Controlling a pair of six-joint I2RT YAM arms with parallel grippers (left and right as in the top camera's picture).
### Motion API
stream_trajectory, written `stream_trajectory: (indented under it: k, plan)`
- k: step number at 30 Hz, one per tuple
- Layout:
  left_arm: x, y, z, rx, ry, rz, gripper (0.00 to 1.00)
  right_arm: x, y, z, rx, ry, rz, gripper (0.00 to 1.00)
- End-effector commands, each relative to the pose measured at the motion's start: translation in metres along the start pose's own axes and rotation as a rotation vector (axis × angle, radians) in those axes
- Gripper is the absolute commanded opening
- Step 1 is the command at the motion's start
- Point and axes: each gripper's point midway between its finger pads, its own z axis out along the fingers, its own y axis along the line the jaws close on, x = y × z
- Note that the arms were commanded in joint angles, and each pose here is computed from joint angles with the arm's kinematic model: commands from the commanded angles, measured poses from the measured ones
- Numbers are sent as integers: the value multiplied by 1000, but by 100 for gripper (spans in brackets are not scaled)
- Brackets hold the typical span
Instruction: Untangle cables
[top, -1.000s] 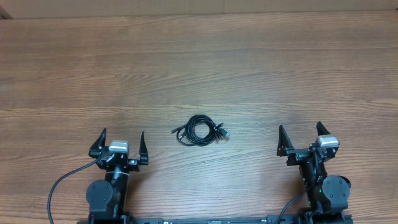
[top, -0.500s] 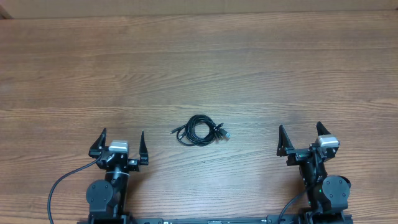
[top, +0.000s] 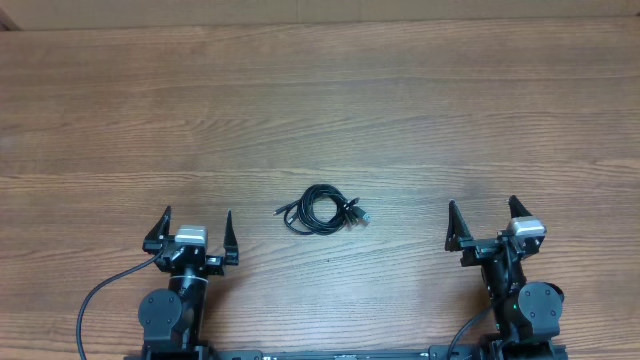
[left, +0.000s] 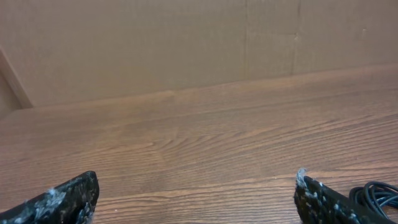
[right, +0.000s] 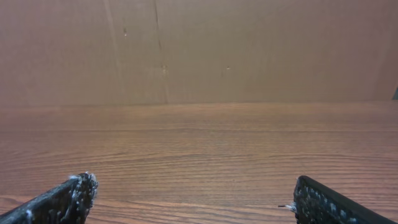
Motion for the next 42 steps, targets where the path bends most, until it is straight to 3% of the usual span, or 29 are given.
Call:
stream_trajectory:
  k: [1,27,42]
  plan:
    - [-1,-2,0,12,-7,-14,100,2,1,0,-6,-3,3,100]
    - [-1,-2,0,12,-7,-14,100,2,7,0,-39,0,63,100]
    - [-3,-3,0,14,-17,-15,100,-4,-1,-7,38,201,116,100]
